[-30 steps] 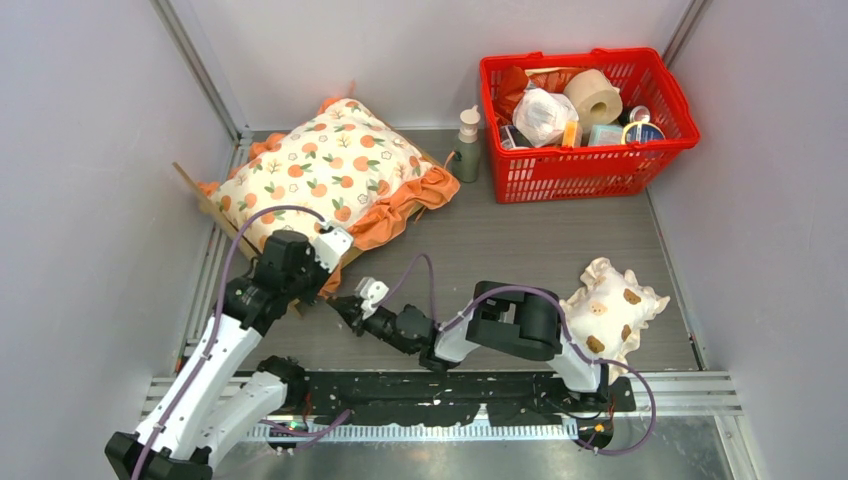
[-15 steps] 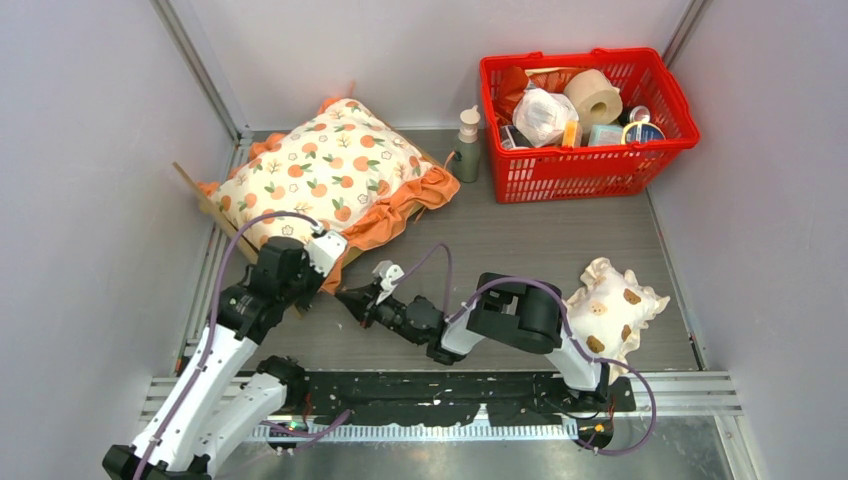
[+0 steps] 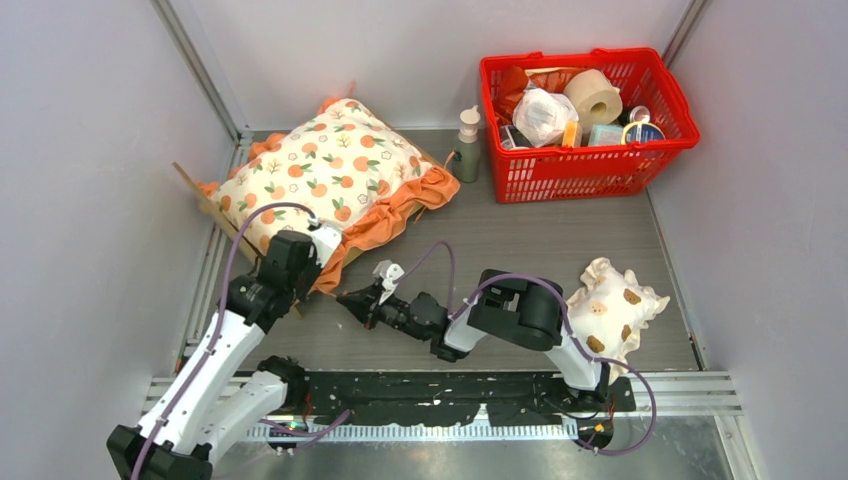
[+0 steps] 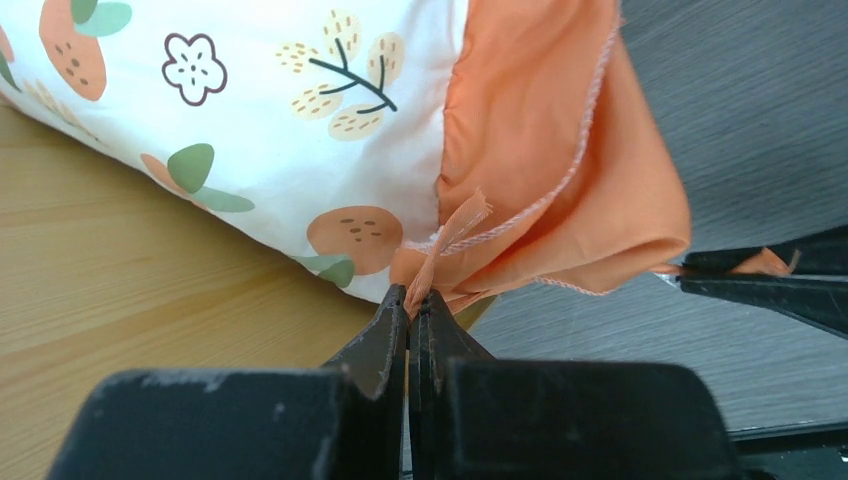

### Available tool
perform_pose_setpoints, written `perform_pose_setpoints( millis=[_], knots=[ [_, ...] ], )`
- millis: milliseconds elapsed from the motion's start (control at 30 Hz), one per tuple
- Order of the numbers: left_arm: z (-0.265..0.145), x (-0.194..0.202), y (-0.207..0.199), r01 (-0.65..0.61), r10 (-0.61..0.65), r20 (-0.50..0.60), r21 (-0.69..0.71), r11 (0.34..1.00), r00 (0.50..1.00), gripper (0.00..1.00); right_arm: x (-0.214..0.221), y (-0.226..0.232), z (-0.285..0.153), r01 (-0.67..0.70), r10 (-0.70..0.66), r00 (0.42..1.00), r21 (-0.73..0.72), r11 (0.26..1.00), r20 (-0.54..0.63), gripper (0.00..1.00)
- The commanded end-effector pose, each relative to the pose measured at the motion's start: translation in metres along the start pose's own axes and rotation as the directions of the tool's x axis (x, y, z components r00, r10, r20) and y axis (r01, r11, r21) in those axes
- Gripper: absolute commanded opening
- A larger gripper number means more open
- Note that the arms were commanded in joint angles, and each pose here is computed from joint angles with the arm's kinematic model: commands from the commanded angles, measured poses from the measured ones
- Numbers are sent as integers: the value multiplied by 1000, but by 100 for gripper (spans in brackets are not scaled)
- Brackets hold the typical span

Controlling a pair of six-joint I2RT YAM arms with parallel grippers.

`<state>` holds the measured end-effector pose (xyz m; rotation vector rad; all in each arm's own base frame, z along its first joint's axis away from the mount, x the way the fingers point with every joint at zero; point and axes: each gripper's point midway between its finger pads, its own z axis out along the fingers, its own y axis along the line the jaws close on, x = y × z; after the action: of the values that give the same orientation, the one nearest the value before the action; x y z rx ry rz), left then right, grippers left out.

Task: Set up the pet bed
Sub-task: Tie the ropes to the bed frame.

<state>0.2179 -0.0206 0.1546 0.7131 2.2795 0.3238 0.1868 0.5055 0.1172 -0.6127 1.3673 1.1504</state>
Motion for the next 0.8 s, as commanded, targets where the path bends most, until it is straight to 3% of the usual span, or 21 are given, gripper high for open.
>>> perform_pose_setpoints(
  millis=[0,133,333,400,600,767],
  knots=[
    [-8,-11,29,110,-109,14,-153,982,994,0,-34,16,5,-8,17,994,-80,997,109,5],
    [-19,-15,23,90,-87,30,-118,989,996,0,-13,-2,6,-84,85,993,-15,996,82,5],
    [-42,-29,46,218,-187,155,-210,953,970,0,-10,-16,27,-128,129,991,-4,992,36,5],
    [-44,-31,37,278,-254,158,-155,948,954,0,-3,-20,34,-146,146,989,-3,989,-6,5],
    [-62,-18,24,432,-438,-21,-129,893,899,0,-4,-36,32,-184,184,983,34,982,7,5],
    [-55,-14,-4,597,-600,-76,-64,800,796,0,-5,-31,25,-200,200,980,7,980,24,5]
  ],
)
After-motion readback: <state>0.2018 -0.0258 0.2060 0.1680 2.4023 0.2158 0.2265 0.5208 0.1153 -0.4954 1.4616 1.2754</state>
